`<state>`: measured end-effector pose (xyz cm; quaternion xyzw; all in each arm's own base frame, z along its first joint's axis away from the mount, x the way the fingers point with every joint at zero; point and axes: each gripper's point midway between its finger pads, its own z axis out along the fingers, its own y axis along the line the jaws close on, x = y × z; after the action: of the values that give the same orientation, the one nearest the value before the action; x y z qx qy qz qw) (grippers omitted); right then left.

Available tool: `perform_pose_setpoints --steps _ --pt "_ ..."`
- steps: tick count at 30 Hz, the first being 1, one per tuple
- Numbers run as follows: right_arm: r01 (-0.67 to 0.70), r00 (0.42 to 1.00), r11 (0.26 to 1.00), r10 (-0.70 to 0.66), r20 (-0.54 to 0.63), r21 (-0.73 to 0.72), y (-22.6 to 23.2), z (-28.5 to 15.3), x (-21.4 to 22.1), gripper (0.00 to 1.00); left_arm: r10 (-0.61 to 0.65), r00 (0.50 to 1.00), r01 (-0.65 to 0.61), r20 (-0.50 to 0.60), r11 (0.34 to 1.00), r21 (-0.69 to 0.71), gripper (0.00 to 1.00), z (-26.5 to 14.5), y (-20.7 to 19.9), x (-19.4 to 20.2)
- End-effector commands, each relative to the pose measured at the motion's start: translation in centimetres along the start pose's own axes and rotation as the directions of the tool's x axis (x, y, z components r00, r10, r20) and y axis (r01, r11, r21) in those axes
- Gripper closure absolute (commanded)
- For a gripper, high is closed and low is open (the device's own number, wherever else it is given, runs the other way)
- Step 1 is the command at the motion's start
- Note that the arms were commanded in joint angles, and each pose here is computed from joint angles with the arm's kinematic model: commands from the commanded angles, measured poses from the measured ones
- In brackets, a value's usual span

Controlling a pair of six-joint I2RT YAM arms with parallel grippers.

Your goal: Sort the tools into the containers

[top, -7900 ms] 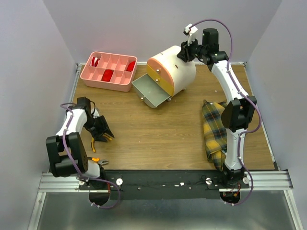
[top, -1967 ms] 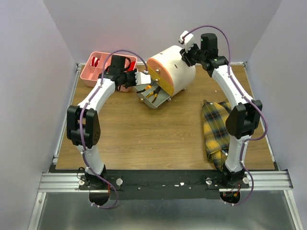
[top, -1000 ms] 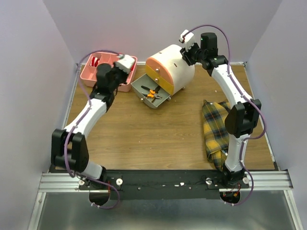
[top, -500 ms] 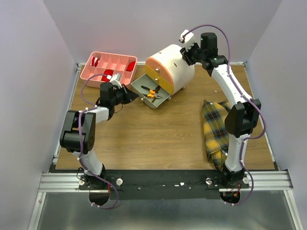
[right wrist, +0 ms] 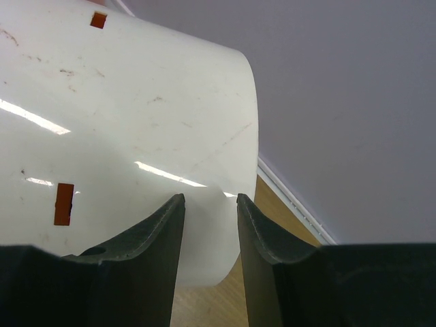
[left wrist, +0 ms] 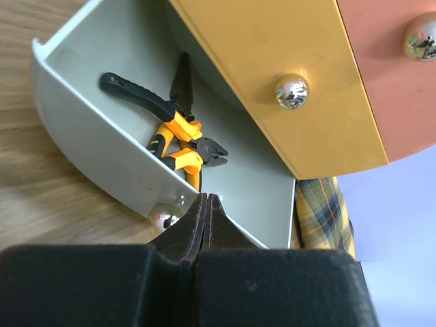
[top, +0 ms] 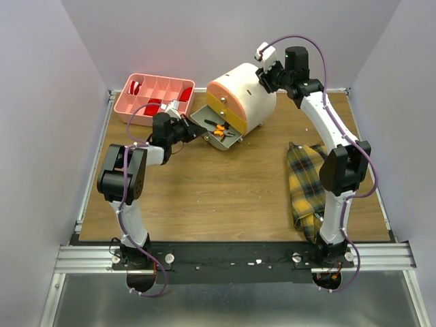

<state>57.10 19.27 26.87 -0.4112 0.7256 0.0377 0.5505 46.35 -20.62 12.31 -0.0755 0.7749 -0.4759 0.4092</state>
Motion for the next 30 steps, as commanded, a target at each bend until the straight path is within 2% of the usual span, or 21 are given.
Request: perform_pose_setpoints --steps 1,6,19,30 --pt "-0.165 0.92 0.966 0.079 -0.384 -0.198 8.3 1.8 13.4 0.54 0.002 1.0 -0.002 -0.009 0.999 0.034 1.0 1.6 -1.1 0.4" --pt "-0.174 0.917 0.964 0.084 -0.389 -0.203 8.5 2.0 13.7 0.54 0.009 1.0 -0.009 -0.015 1.0 0.022 1.0 2.5 -0.5 0.7" --pt "-0.192 0.907 0.958 0.09 -0.412 -0.214 9.3 1.9 14.8 0.54 0.006 1.0 -0.005 -0.017 0.998 0.067 1.0 8.9 -0.6 0.3" --pt "-0.205 0.904 0.957 0.105 -0.414 -0.205 9.3 2.1 14.7 0.54 -0.052 0.998 0.054 -0.039 0.997 0.046 1.0 9.8 -0.3 2.1"
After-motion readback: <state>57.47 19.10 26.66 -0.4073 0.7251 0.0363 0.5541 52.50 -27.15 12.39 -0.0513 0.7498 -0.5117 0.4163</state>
